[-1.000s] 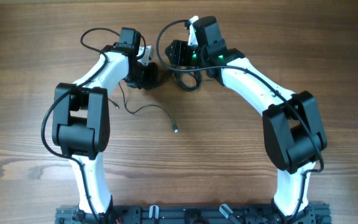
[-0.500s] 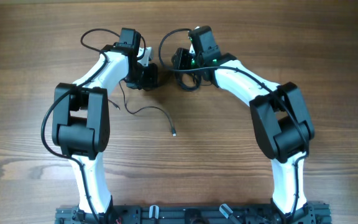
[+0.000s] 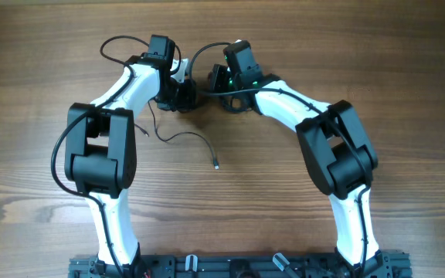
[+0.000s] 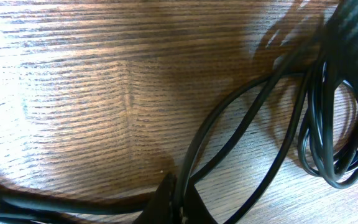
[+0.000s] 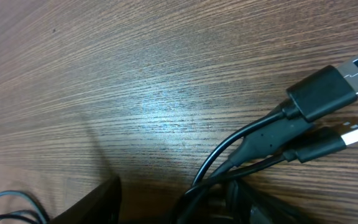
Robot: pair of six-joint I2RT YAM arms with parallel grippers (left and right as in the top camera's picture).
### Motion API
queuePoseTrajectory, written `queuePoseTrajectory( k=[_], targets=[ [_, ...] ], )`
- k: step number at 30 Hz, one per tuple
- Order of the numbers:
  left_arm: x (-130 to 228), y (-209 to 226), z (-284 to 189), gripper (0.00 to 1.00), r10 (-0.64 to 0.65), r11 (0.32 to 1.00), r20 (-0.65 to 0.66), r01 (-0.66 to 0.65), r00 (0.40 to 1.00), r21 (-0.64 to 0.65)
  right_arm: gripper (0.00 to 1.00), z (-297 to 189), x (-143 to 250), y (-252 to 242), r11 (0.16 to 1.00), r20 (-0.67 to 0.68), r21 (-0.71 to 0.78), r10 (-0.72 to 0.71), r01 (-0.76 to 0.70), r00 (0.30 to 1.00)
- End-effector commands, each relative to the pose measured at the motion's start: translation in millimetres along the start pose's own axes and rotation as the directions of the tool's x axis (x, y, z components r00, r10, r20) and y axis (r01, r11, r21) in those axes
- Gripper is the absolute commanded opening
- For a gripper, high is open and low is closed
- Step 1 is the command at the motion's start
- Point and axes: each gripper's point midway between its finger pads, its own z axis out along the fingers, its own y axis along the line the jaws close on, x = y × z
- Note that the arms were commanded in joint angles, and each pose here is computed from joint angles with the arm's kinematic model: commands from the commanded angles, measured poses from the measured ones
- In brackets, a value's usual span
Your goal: Untangle cables
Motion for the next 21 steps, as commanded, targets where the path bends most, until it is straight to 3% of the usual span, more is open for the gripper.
queuePoseTrajectory(
  k=[1,7,12,17,20,21],
  targets=[
    [15,5,14,0.04,-0.014,1.0,-0.059,0.013,0.998,-0.013,0.56,23,28,-20,0.994,-0.016,0.106,-0.004,0.005,1.0],
    [15,5,14,0.04,-0.014,1.0,-0.059,0.013,0.998,-0.013,0.4,28,37,-31,0.99,-0.038,0.139,0.0,0.005,0.999],
    [15,5,14,0.04,-0.014,1.0,-0.058,0.013,0.998,-0.013,0.33,31,38,-36,0.987,-0.028,0.159,0.0,0.004,1.0],
    [14,5,14,0.04,-0.013,1.0,-0.055,0.012,0.998,-0.013,0.33,34,41,-38,0.987,-0.035,0.163,0.002,0.004,0.999],
    [14,5,14,0.04,-0.013,1.0,-0.055,0.012,0.998,-0.013,0.47,34,43,-36,0.989,-0.048,0.148,0.004,0.004,0.999],
    [14,5,14,0.04,-0.013,1.0,-0.055,0.012,0.998,-0.013,0.48,34,46,-33,0.991,-0.063,0.132,0.005,0.003,0.998]
  ],
)
